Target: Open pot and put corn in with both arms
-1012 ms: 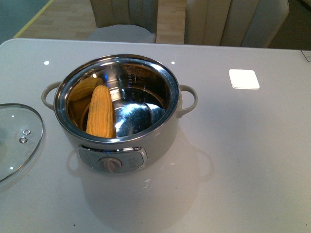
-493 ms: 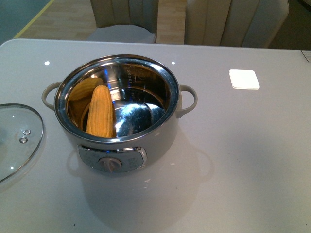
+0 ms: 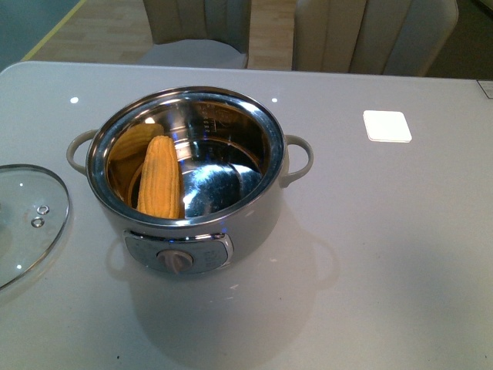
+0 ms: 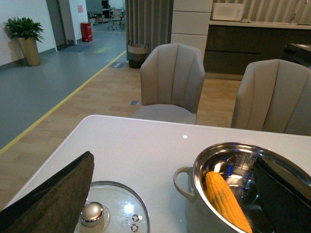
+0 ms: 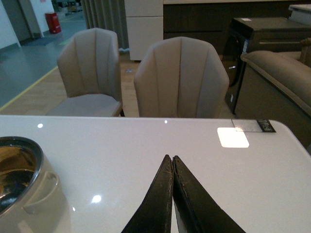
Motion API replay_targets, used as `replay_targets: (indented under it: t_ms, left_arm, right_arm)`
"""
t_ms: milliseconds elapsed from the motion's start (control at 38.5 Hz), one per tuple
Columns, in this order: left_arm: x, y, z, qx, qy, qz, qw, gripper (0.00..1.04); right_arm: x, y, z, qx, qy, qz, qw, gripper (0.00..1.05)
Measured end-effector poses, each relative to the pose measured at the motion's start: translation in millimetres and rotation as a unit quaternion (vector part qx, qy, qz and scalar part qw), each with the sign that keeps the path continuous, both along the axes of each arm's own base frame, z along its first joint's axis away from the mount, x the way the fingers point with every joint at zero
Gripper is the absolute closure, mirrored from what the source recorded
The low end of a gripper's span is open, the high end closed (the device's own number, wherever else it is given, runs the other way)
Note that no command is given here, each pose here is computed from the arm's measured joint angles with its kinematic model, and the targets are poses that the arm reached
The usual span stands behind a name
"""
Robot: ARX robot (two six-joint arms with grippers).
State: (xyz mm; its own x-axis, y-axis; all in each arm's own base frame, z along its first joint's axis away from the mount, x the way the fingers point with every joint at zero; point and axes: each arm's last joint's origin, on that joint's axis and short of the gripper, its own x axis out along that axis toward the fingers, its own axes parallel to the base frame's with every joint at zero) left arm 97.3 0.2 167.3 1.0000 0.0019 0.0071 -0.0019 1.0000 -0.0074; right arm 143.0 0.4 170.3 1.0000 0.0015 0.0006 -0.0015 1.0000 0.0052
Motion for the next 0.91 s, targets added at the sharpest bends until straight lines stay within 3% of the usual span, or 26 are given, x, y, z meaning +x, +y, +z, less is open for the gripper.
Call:
replay_targets:
  t_ms: [908]
  left_arm:
    - [0,0,0,0.000,0.000,0.000,1.000,0.07]
  right_arm:
    - [-30,0,2,0.000,-0.009,0.000,1.000,1.03]
